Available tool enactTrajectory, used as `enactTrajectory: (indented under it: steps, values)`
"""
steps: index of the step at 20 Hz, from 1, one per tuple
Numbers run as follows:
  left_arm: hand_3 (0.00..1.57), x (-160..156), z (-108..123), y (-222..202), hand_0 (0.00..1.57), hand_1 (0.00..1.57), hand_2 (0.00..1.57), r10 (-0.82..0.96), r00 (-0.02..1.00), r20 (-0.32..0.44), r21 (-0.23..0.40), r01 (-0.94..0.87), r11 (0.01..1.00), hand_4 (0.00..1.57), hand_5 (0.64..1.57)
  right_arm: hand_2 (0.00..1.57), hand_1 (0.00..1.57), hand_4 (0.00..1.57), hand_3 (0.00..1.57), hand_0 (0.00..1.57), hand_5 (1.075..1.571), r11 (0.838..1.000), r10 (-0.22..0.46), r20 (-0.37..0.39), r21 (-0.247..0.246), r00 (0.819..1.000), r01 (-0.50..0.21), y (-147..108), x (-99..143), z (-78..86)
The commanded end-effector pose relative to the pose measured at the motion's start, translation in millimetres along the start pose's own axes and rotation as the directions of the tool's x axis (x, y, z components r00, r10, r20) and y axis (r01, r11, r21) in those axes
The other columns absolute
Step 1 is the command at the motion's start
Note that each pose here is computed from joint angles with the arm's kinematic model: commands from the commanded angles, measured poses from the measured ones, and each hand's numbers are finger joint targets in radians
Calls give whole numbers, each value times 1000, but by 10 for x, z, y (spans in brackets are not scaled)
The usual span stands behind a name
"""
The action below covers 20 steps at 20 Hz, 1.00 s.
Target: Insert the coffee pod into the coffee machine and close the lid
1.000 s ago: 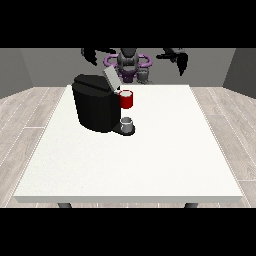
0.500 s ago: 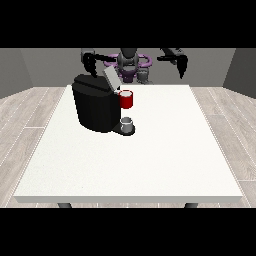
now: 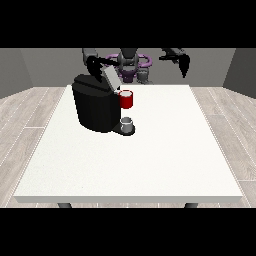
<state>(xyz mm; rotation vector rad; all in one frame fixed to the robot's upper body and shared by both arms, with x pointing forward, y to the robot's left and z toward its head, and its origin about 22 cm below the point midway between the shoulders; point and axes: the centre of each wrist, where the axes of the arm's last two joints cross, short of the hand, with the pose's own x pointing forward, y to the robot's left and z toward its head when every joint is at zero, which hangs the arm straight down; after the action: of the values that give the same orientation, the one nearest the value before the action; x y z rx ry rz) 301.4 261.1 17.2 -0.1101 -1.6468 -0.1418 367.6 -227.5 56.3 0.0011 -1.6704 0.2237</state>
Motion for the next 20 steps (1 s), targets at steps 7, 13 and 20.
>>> enactTrajectory:
  steps: [7, 13, 20]
  values:
    - [0, 119, -51, 109, 0, 0, 0, -24, 999, 46, 35, 22, 999, 0, 1571, 0, 0, 0, 0, 0, 1571, 999, 22, 33, 44, 999, -24, 182, 205, -258]
    - [0, 108, -25, 180, 0, 0, 0, -19, 999, 36, 60, 17, 998, 0, 1571, 0, 0, 0, 0, 0, 1571, 997, 36, 49, 69, 998, -40, 155, 206, -300]
    - [0, 126, -3, 21, 0, 0, 0, -16, 999, 30, 25, 15, 1000, 0, 1571, 0, 0, 114, 0, 0, 1571, 995, 76, 81, 63, 994, -81, 118, 203, -357]
